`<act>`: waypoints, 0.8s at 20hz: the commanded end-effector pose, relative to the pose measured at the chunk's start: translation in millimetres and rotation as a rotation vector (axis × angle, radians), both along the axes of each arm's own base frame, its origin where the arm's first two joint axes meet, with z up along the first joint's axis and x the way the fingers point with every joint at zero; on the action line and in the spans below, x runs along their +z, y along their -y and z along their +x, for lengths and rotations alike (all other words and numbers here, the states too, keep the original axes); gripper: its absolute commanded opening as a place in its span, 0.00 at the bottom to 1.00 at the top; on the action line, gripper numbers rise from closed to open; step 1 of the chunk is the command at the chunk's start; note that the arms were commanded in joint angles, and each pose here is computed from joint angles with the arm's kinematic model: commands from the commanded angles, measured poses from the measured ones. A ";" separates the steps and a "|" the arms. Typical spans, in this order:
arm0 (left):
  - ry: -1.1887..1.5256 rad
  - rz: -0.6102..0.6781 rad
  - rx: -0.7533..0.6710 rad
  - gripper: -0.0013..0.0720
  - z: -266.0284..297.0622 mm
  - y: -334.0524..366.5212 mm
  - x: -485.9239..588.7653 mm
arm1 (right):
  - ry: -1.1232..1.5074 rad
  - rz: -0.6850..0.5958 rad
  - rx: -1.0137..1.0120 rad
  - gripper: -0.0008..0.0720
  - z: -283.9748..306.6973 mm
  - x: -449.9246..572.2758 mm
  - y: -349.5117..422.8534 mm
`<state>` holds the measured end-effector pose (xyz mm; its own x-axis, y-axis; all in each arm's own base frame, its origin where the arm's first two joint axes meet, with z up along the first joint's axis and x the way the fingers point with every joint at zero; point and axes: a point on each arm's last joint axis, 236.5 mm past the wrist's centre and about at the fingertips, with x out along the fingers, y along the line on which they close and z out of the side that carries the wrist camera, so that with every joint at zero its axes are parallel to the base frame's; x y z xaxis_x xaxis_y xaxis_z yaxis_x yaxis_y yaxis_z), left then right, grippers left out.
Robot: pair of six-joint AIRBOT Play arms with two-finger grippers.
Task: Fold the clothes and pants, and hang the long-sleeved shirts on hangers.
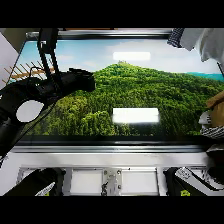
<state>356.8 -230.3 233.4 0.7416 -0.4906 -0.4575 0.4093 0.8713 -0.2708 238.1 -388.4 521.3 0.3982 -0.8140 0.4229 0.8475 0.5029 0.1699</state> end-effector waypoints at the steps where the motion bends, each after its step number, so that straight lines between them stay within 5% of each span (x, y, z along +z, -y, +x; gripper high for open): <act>1: 0.001 0.000 0.001 0.06 0.5 -0.2 0.2 | -0.001 0.068 -0.007 0.03 5.8 -19.8 12.0; 9: 0.001 0.000 0.001 0.06 0.5 -0.2 0.1 | 0.008 0.141 -0.027 0.11 8.4 -32.7 11.1; 10: 0.001 0.000 0.001 0.06 0.5 -0.2 0.1 | 0.020 0.163 -0.025 0.37 7.7 -36.1 12.6; 11: 0.001 0.000 0.001 0.06 0.5 -0.2 0.1 | 0.028 0.171 -0.021 0.73 7.5 -36.7 12.6; 12: 0.001 0.000 0.001 0.06 0.5 -0.2 0.1 | 0.036 0.168 -0.016 0.92 6.2 -33.6 9.5; 16: -0.001 0.001 0.001 0.06 0.7 0.0 -0.6 | 0.094 0.069 0.078 0.92 3.3 9.2 -34.1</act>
<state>357.1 -230.5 233.3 0.7416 -0.4906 -0.4575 0.4099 0.8713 -0.2698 241.1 -383.6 501.4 0.3835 -0.8647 0.3243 0.8293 0.4770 0.2911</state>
